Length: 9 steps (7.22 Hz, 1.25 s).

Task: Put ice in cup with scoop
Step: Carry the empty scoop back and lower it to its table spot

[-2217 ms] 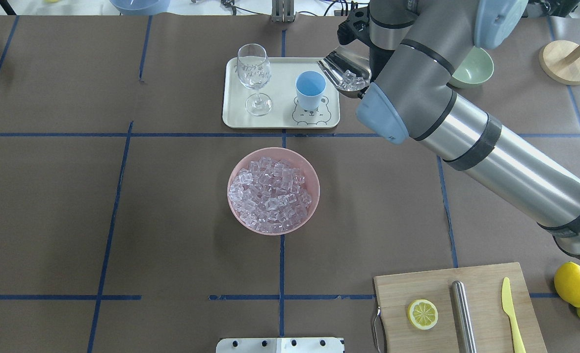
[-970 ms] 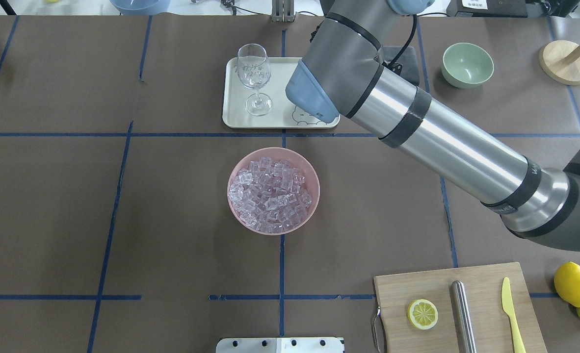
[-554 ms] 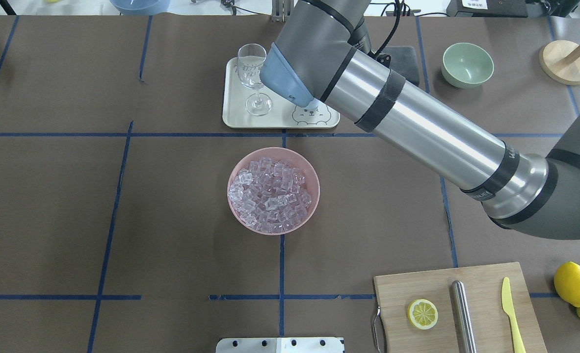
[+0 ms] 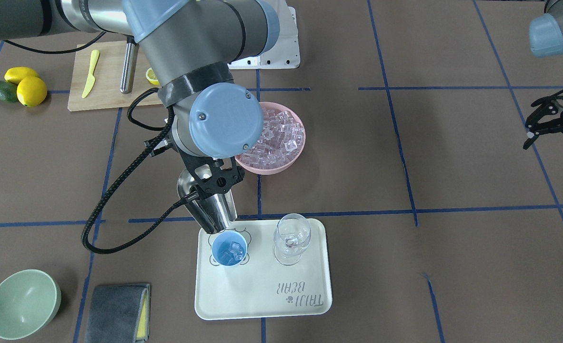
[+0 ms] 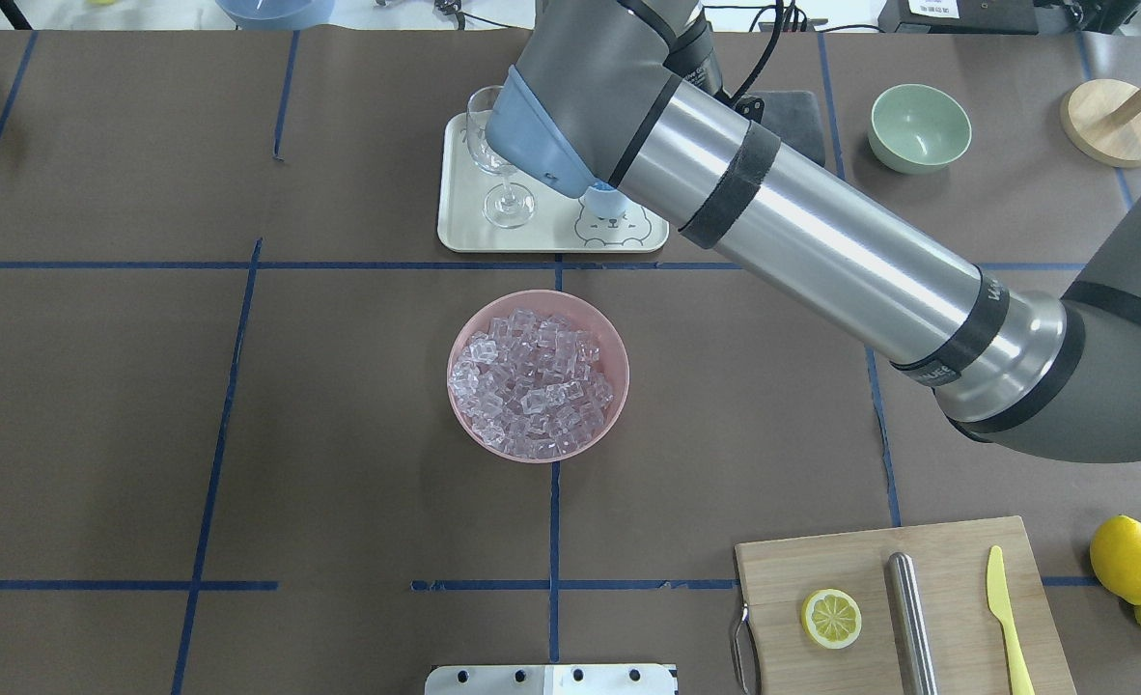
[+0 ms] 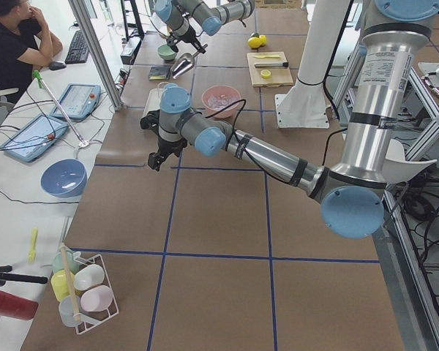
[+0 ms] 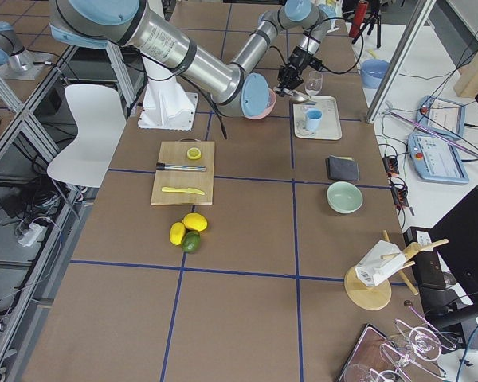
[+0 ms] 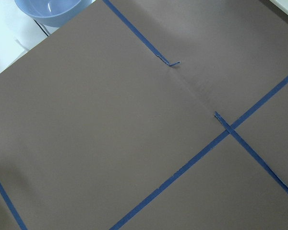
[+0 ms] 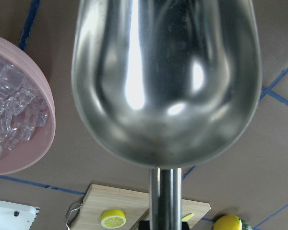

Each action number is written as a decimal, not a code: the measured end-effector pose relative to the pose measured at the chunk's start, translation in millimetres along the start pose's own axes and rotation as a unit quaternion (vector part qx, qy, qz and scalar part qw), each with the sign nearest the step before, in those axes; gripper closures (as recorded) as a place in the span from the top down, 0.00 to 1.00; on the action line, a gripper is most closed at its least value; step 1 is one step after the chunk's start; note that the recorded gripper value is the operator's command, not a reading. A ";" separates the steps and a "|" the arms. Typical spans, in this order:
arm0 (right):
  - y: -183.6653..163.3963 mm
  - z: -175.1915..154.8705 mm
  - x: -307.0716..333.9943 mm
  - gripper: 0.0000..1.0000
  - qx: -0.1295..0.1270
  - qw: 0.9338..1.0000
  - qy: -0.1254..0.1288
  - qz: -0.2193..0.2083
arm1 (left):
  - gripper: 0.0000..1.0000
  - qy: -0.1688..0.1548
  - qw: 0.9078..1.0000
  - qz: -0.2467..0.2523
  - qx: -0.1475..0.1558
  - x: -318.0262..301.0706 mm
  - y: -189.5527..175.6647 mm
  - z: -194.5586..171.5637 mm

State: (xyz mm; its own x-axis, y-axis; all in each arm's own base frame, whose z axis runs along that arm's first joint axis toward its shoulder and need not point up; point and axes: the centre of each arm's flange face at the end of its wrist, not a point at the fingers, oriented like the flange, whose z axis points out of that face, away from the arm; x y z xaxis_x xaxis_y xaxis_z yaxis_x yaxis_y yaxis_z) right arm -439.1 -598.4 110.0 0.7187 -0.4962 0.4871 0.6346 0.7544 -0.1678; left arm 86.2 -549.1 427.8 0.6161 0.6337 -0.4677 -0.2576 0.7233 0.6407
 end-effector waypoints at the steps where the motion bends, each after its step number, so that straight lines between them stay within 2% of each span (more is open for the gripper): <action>1: 0.7 -0.6 0.0 0.00 -0.001 1.000 -0.001 0.000 | 1.00 0.000 1.000 0.000 0.000 0.5 -0.2 -0.6; 3: 0.9 0.3 3.4 0.00 -0.001 1.000 0.000 0.001 | 1.00 0.000 1.000 -0.001 -0.001 0.1 0.6 -0.1; 5: 9.4 2.4 20.0 0.00 0.016 1.000 -0.005 0.003 | 1.00 0.001 1.000 -0.003 -0.003 -1.3 1.7 1.8; 7: 35.1 25.1 74.1 0.00 0.046 0.998 -0.037 0.022 | 1.00 0.002 1.000 -0.011 -0.012 -5.6 10.7 7.8; 9: 83.6 65.3 142.9 0.00 0.071 0.995 -0.057 0.049 | 1.00 0.002 1.000 -0.017 -0.020 -8.6 19.2 13.0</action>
State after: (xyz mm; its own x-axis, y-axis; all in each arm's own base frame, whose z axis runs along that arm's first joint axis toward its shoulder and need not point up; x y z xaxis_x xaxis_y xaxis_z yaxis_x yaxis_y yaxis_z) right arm -301.9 -578.2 221.5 0.7331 -0.3707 0.5701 0.5099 0.8544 -0.1000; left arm 85.7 -544.2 452.0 0.6217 0.6094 -0.4921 -0.2659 0.7551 0.5993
